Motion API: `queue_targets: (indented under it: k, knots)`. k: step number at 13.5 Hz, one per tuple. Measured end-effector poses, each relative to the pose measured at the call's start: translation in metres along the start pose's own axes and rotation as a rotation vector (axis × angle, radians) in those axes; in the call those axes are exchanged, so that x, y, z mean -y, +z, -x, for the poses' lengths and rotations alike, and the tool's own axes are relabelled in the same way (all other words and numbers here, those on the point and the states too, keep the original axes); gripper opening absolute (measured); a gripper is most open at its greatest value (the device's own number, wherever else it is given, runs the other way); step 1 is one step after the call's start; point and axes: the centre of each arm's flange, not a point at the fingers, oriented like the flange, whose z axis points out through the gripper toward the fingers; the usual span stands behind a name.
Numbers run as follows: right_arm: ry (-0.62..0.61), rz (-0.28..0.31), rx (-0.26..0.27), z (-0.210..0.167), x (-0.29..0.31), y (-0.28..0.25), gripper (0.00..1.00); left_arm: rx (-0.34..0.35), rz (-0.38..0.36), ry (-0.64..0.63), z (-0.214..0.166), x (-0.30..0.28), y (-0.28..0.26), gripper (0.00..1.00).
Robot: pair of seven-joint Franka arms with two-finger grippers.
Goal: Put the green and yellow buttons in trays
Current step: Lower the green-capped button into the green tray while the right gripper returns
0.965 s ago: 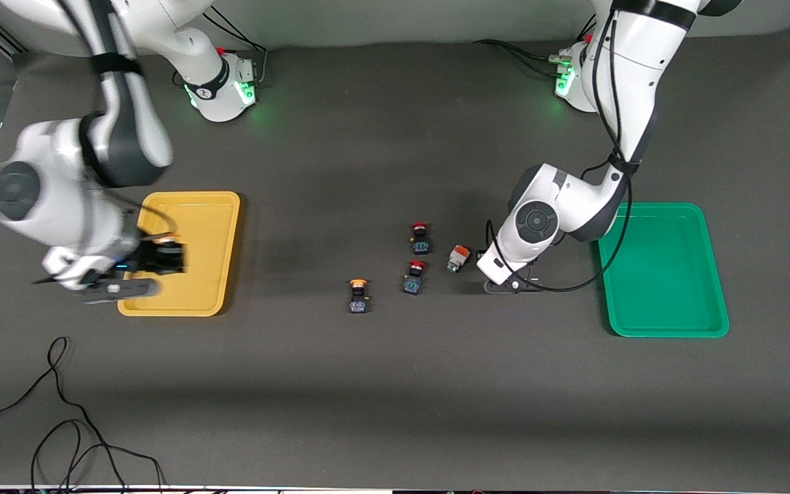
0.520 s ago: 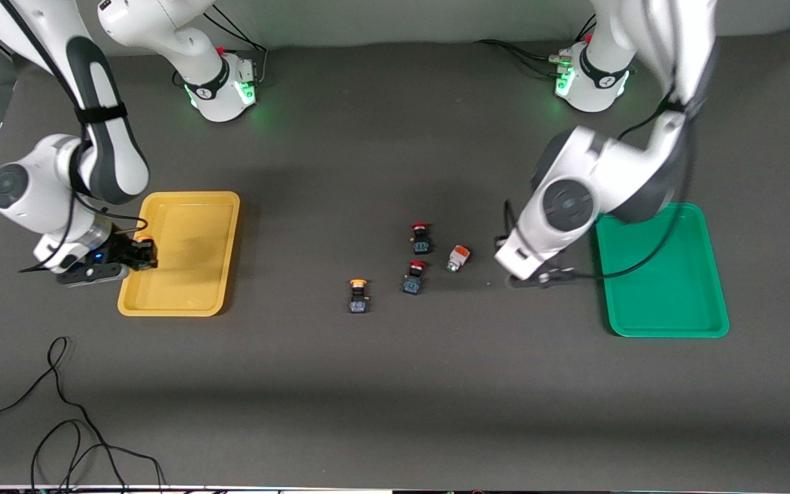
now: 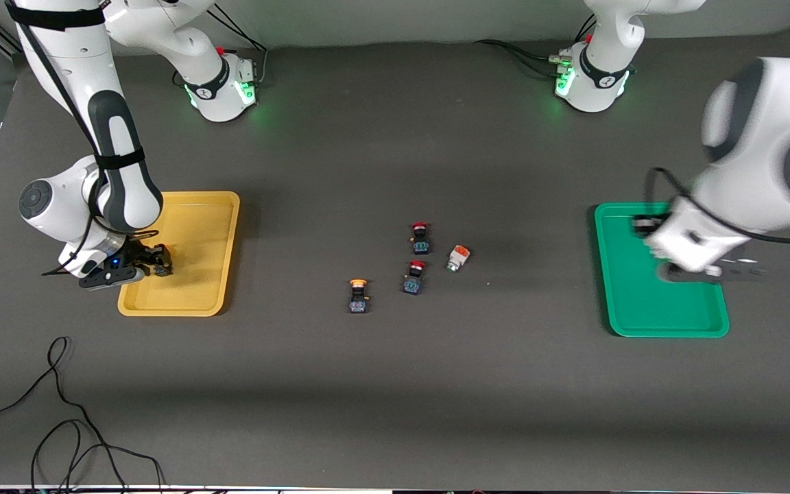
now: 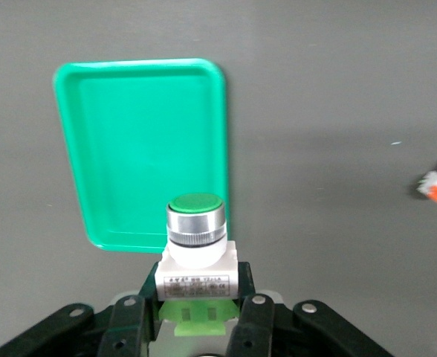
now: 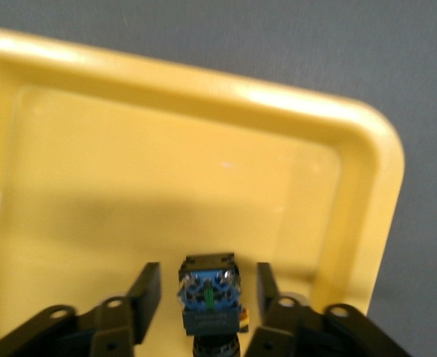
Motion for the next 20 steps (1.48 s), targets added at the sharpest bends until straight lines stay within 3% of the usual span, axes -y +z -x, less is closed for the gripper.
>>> queue_targets:
  k: [2, 3, 4, 8, 11, 14, 17, 20]
  knots:
    - [-0.016, -0.019, -0.015, -0.017, 0.004, -0.011, 0.84, -0.001, 0.02, 0.019, -0.007, 0.06, 0.015, 0.41]
    - [-0.03, -0.039, -0.02, -0.03, 0.007, -0.02, 0.98, -0.011, 0.029, 0.036, -0.011, 0.085, 0.029, 0.41]
    - [-0.052, -0.052, -0.027, -0.046, 0.009, -0.035, 1.0, -0.026, 0.036, 0.051, -0.014, 0.107, 0.048, 0.41]
    - [-0.072, -0.021, 0.037, -0.11, 0.026, -0.111, 1.0, -0.088, 0.052, 0.07, -0.016, 0.154, 0.148, 0.41]
    - [-0.039, -0.021, 0.036, -0.147, 0.076, -0.147, 1.0, -0.143, 0.055, 0.076, -0.007, 0.147, 0.218, 0.41]
    - [0.029, -0.003, 0.041, -0.172, 0.174, -0.135, 1.0, -0.206, 0.062, 0.082, 0.009, 0.132, 0.282, 0.41]
    - [0.08, -0.013, 0.062, -0.184, 0.296, -0.102, 1.0, -0.208, 0.081, 0.061, 0.018, 0.137, 0.331, 0.41]
    - [0.167, -0.036, 0.08, -0.184, 0.402, -0.069, 1.0, -0.203, 0.087, 0.052, 0.018, 0.142, 0.344, 0.41]
